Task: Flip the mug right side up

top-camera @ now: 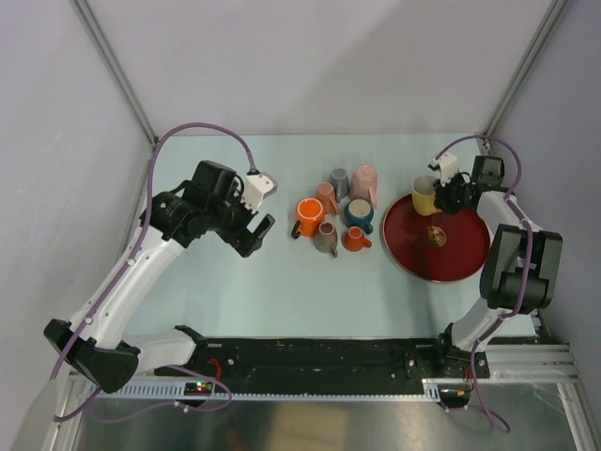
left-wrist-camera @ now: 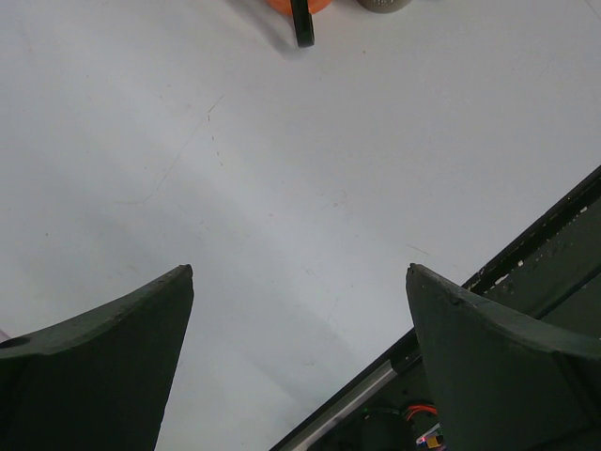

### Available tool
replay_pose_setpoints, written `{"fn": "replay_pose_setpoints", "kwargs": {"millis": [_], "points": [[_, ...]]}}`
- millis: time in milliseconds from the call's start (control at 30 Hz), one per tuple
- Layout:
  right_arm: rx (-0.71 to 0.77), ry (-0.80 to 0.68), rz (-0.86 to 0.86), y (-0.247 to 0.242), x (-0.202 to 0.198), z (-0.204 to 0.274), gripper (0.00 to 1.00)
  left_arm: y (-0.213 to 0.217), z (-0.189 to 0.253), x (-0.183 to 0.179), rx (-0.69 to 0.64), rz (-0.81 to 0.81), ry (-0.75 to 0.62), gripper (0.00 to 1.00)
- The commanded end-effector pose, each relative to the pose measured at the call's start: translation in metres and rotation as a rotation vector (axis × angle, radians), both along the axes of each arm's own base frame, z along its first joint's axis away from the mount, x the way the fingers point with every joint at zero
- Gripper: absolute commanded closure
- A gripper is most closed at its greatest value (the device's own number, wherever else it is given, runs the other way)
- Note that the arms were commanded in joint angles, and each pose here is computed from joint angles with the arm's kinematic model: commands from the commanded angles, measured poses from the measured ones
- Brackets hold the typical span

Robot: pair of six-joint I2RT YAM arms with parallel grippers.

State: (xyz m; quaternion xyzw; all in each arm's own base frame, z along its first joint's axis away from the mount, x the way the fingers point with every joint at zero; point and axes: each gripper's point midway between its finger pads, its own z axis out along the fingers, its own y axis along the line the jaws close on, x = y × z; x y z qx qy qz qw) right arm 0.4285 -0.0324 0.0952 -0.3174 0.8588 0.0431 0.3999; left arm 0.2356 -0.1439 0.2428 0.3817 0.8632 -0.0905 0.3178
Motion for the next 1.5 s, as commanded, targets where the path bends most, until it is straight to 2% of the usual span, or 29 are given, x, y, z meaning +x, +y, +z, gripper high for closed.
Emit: {"fn": "replay_pose_setpoints", "kwargs": {"millis": [0,267,500,800,1000,1200,1333,1467], "points": [[-0.020,-0.089,0.039,-0.004,0.021,0.021,0.84,0.005,0.008,0.001,0.011,-0.008,-0.032,0.01],[-0.091,-0.069,0.007,-0.024,0.022,0.009,0.76,0.005,0.003,-0.003,0.001,-0.005,-0.011,0.01],[-0.125,-0.068,-0.016,-0.040,0.025,0.005,0.58,0.006,-0.003,-0.004,0.010,-0.001,0.013,0.02],[-0.076,-0.058,-0.048,-0.049,0.011,0.025,0.46,0.000,-0.004,-0.004,-0.009,-0.024,0.030,0.02],[0.073,0.044,0.040,0.002,-0.035,0.050,0.40,-0.006,-0.002,-0.009,-0.034,-0.069,0.034,0.02],[0.143,0.078,0.122,0.076,-0.077,0.089,0.38,-0.014,-0.002,-0.014,-0.060,-0.147,0.025,0.05],[0.135,0.066,0.184,0.120,-0.102,0.108,0.38,-0.026,0.000,-0.006,-0.156,-0.086,0.000,0.07],[0.170,0.044,0.181,0.153,-0.110,0.118,0.41,-0.033,-0.010,0.006,-0.250,0.017,-0.053,0.10]]}}
